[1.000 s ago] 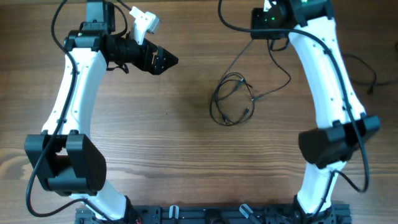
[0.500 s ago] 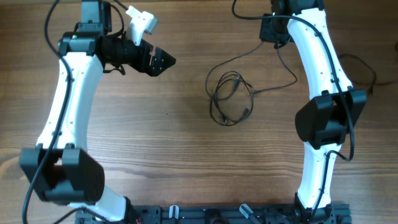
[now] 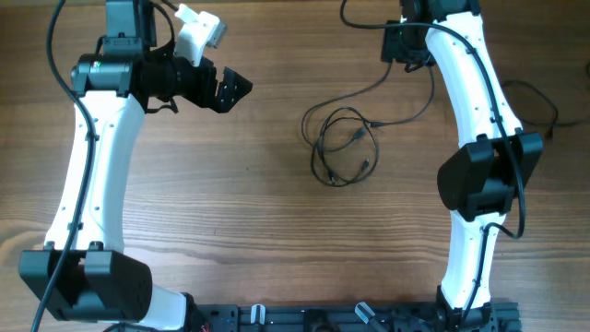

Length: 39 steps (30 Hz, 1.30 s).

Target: Untangle cables

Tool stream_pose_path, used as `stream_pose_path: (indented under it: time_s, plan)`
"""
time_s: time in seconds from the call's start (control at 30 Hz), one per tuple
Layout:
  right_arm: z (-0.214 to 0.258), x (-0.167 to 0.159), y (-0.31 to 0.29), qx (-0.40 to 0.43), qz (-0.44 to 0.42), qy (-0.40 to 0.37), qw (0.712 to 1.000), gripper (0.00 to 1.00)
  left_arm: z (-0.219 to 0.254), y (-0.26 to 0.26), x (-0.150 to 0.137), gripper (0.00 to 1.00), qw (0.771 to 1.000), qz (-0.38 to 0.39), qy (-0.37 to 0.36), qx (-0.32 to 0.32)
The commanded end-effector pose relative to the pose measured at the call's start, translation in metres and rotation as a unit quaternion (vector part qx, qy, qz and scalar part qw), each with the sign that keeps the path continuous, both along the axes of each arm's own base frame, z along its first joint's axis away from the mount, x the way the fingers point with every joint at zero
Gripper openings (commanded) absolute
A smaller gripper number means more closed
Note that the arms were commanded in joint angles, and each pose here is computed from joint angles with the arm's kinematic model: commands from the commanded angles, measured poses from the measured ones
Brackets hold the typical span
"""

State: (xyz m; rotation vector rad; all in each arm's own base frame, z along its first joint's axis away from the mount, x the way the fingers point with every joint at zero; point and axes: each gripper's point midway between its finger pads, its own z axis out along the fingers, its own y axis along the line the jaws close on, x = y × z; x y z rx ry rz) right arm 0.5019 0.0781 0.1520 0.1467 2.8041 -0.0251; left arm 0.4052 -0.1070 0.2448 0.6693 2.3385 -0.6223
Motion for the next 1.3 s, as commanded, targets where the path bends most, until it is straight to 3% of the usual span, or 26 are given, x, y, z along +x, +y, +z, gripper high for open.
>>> stream_pose_path:
  time_s: [0.0, 0.27, 0.53, 1.0, 1.27]
  plan:
    - [-0.002, -0.003, 0.027, 0.047, 0.035, 0.009, 0.998, 0.55, 0.008, 0.002, -0.003, 1.00, 1.000, 0.007, -0.010, 0.002]
    - [-0.026, -0.004, 0.045, 0.065, -0.028, 0.032, 0.997, 0.56, 0.008, 0.002, -0.003, 1.00, 1.000, 0.007, -0.010, 0.001]
    - [-0.056, 0.011, 0.039, 0.023, -0.098, 0.018, 0.995, 0.55, 0.008, 0.002, -0.004, 1.00, 1.000, 0.007, -0.007, 0.001]
    - [-0.052, 0.033, -0.034, -0.034, -0.174, -0.025, 0.984, 0.55, 0.006, 0.002, -0.007, 1.00, 1.000, 0.006, 0.000, 0.001]
    - [-0.050, 0.040, -0.056, -0.072, -0.105, -0.026, 0.992, 0.55, 0.007, 0.001, -0.006, 1.00, 1.000, 0.005, -0.002, 0.000]
